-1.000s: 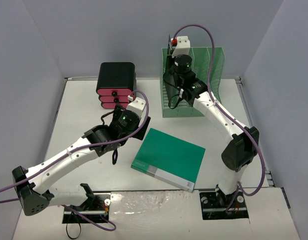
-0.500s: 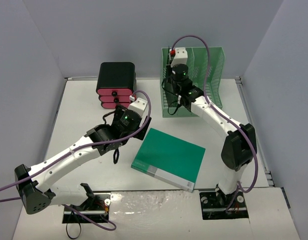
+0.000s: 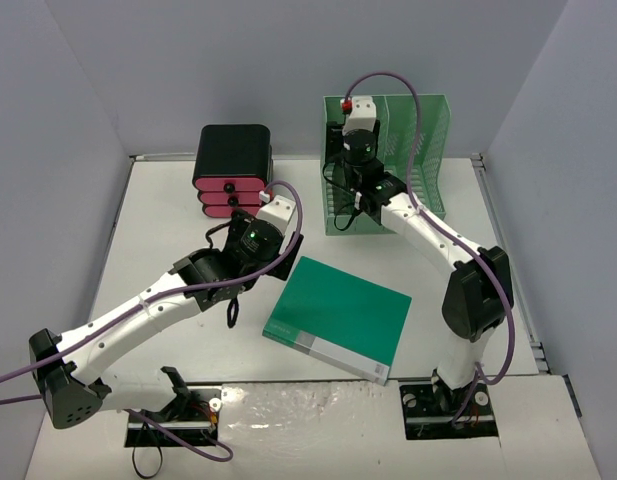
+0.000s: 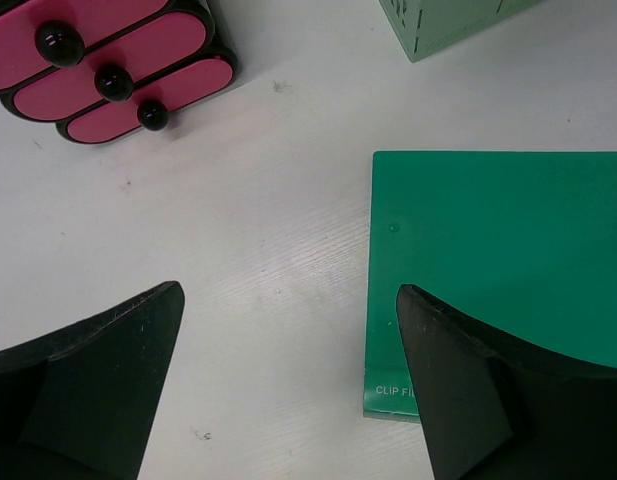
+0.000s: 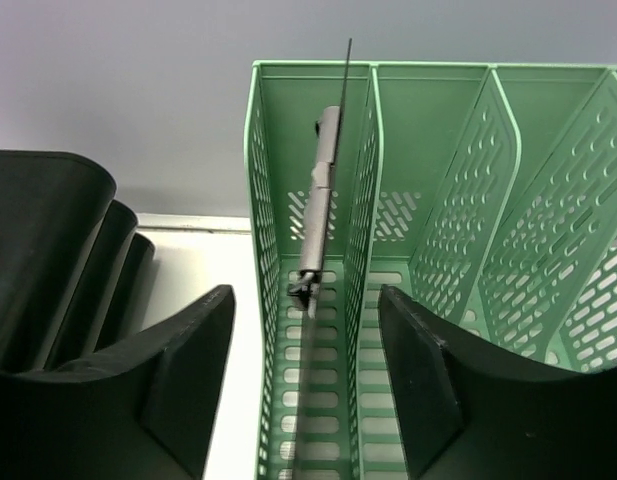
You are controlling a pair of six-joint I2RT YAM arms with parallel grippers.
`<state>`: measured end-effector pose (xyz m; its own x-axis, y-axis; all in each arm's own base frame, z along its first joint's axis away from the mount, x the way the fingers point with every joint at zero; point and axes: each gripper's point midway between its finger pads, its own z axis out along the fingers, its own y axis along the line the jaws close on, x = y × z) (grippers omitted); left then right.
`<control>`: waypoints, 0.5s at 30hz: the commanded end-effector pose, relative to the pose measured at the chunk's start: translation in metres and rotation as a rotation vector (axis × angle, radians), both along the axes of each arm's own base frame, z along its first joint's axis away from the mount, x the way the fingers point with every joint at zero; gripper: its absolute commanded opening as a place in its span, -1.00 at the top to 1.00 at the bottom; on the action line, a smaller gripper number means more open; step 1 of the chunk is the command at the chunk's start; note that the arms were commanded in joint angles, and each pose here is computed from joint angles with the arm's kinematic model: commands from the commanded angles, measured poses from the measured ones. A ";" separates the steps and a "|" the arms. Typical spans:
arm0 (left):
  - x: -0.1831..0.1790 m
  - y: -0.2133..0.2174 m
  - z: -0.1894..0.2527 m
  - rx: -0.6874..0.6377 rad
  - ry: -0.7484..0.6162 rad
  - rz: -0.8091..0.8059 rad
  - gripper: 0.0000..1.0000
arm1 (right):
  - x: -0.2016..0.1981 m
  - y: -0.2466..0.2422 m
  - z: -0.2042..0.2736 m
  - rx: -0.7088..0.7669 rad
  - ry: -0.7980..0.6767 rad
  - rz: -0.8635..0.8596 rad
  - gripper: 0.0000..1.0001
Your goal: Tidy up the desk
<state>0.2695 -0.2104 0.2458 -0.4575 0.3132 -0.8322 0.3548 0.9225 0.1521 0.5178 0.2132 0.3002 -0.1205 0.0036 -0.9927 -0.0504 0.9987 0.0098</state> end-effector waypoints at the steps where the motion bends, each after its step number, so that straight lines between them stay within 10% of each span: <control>1: 0.009 -0.007 0.037 -0.085 -0.081 -0.002 -0.71 | -0.006 -0.013 0.049 0.043 -0.082 -0.062 -0.26; 15: 0.008 -0.009 0.040 -0.114 -0.089 -0.006 -0.71 | -0.059 -0.043 0.114 0.058 -0.102 -0.157 -0.52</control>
<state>0.2693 -0.2138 0.2465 -0.4555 0.3071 -0.8356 0.3654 0.9204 0.1390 0.4918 0.1931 0.3129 -0.1852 -0.0395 -0.9819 0.0345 0.9983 -0.0466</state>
